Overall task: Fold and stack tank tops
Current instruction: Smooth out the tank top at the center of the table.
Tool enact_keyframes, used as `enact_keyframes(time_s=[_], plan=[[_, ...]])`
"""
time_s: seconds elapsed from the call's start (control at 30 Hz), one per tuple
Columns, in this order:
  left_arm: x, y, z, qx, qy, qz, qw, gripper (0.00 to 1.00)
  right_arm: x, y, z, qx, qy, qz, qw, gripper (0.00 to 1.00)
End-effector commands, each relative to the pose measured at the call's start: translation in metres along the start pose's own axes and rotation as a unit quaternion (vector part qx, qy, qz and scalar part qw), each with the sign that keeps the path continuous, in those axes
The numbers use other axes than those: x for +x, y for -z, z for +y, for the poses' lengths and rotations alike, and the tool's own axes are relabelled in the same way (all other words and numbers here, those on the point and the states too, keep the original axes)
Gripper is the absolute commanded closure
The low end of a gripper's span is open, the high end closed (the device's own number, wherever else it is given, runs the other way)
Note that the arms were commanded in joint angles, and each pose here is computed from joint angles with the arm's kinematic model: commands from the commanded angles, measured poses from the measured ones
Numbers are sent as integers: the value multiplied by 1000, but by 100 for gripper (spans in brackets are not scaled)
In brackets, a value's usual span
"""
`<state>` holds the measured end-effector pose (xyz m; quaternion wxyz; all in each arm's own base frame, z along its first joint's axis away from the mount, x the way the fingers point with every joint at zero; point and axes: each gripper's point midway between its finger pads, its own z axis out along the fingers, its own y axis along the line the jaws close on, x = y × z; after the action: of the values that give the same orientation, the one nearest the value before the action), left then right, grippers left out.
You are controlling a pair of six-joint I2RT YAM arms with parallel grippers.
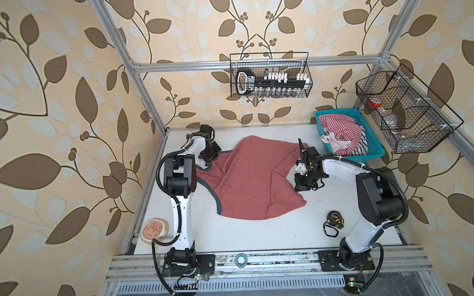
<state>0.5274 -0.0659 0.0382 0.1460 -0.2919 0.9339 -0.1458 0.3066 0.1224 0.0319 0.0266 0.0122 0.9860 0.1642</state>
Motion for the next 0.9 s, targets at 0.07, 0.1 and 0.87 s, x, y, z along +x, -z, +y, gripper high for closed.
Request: enact_keyframes(time_s=[0.07, 0.1, 0.87], plan=[[8, -13, 15, -16, -1, 33, 999, 97, 3, -6, 2, 8, 1, -9, 1000, 100], [8, -20, 25, -24, 10, 38, 999, 97, 11, -15, 0, 19, -1, 5, 1000, 100], [-44, -27, 106, -42, 115, 20, 992, 100, 80, -2, -77, 163, -112, 17, 980, 100]])
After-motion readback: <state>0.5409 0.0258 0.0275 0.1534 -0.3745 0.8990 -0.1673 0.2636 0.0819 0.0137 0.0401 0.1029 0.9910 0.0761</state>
